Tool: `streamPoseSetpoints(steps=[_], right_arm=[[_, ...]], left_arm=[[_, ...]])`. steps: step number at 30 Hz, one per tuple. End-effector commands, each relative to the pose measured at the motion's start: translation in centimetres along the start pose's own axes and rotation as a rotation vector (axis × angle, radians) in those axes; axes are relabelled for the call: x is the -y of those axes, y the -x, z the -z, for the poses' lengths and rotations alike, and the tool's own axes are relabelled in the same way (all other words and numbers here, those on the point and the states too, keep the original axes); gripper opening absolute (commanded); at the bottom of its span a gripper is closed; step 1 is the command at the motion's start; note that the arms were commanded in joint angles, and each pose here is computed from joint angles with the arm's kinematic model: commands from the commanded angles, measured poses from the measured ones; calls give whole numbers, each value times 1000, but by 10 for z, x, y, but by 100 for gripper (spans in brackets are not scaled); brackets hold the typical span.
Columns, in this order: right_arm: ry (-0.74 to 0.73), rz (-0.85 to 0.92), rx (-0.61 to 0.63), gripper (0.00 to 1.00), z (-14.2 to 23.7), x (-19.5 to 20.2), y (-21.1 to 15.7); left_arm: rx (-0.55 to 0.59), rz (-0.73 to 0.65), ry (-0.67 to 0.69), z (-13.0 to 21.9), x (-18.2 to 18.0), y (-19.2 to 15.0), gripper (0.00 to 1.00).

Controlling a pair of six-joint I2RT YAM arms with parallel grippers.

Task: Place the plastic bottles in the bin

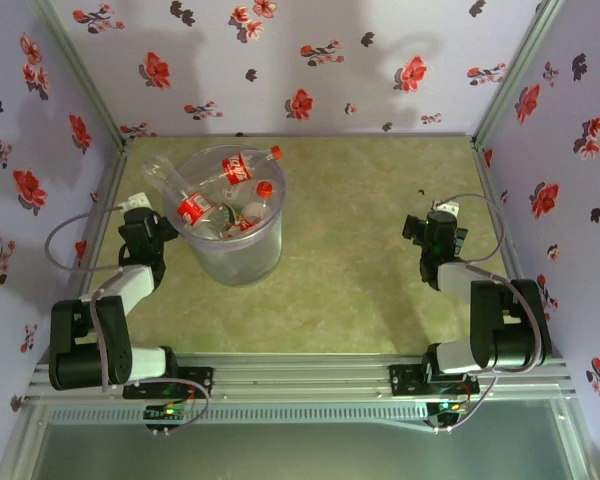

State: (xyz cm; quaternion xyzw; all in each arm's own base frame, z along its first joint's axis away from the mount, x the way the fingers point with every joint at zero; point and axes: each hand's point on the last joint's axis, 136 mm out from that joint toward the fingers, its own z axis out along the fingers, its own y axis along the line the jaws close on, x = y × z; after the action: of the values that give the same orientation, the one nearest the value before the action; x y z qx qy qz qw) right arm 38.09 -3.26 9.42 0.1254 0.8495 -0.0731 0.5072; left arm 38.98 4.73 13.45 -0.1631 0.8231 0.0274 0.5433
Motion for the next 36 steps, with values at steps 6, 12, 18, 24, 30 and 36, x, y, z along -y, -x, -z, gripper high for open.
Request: streamPoseSetpoints(steps=[6,12,18,24,30,36], right_arm=[[5,-13,131,99,-7,1,7],[10,-14,149,99,-10,1,-1],[14,-13,153,99,-11,0,0],[42,-4,144,99,-12,-5,-1],[45,-10,144,99,-12,-4,0],[51,-17,141,99,-12,-3,-1]], left_arm=[[169,-108,-36,-7,14,34,100],[92,-166,-29,4,14,31,100],[106,-148,-5,38,-3,13,100],[152,-120,1,26,-7,-9,100],[169,-133,-1,7,-6,-19,100],[123,-174,-27,-13,4,-34,100]])
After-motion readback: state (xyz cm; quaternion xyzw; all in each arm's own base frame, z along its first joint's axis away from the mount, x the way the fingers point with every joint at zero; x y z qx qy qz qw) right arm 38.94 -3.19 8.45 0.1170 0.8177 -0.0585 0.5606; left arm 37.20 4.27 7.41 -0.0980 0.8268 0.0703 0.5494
